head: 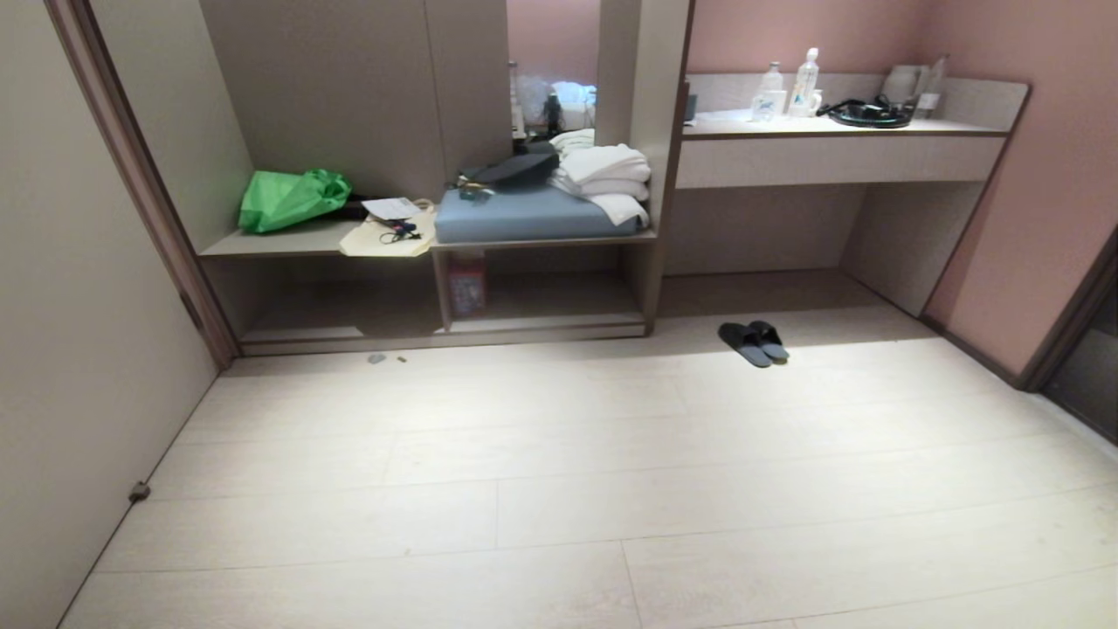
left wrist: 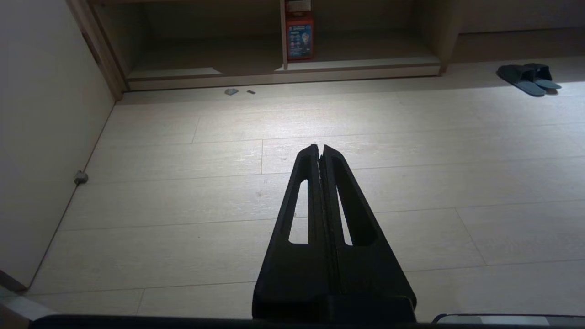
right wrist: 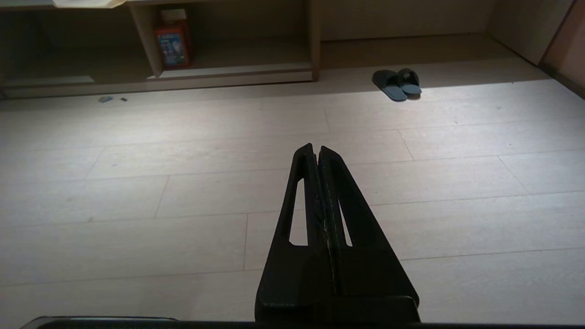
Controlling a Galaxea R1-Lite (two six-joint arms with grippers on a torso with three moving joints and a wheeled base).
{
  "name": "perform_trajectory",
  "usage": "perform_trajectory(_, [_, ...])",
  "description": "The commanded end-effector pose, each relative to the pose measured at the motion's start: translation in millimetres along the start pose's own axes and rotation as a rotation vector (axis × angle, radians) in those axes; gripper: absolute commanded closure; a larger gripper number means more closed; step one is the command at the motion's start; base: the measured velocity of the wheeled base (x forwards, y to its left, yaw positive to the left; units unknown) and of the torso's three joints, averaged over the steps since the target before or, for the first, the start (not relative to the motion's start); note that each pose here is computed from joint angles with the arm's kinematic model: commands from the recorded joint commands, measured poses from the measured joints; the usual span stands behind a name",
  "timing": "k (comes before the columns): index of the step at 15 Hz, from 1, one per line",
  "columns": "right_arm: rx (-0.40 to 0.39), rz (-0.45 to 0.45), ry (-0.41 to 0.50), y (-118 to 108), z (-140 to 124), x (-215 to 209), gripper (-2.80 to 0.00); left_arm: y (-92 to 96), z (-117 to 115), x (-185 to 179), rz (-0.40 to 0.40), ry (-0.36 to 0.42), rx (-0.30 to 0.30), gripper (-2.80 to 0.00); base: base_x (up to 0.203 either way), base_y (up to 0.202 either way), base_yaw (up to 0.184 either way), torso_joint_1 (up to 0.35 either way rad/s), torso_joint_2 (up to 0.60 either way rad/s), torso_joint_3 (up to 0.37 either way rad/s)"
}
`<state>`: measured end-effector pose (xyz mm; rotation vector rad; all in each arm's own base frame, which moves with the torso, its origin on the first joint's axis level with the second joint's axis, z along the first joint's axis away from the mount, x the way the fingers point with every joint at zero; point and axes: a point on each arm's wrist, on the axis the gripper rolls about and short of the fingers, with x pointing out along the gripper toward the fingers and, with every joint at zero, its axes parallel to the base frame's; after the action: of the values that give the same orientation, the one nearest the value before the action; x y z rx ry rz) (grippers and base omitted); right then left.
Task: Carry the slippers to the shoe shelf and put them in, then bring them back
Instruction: Pick up the slippers on the floor
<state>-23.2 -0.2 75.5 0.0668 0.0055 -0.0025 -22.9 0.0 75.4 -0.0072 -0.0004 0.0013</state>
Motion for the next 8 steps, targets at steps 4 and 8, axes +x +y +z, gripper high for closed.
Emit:
perform_trajectory(4, [0.001,-0.001,0.001,0.0,0.2,0.1,0.00,0.0,0.1,0.1,0.002,0.000,-0.004,0.00,0.000,0.000,0.000,0.000,0.00,0.000])
perform_trajectory(8, [0.001,-0.001,0.001,0.0,0.2,0.1,0.00,0.0,0.1,0.1,0.000,0.000,-0.005,0.00,0.000,0.000,0.000,0.000,0.00,0.000])
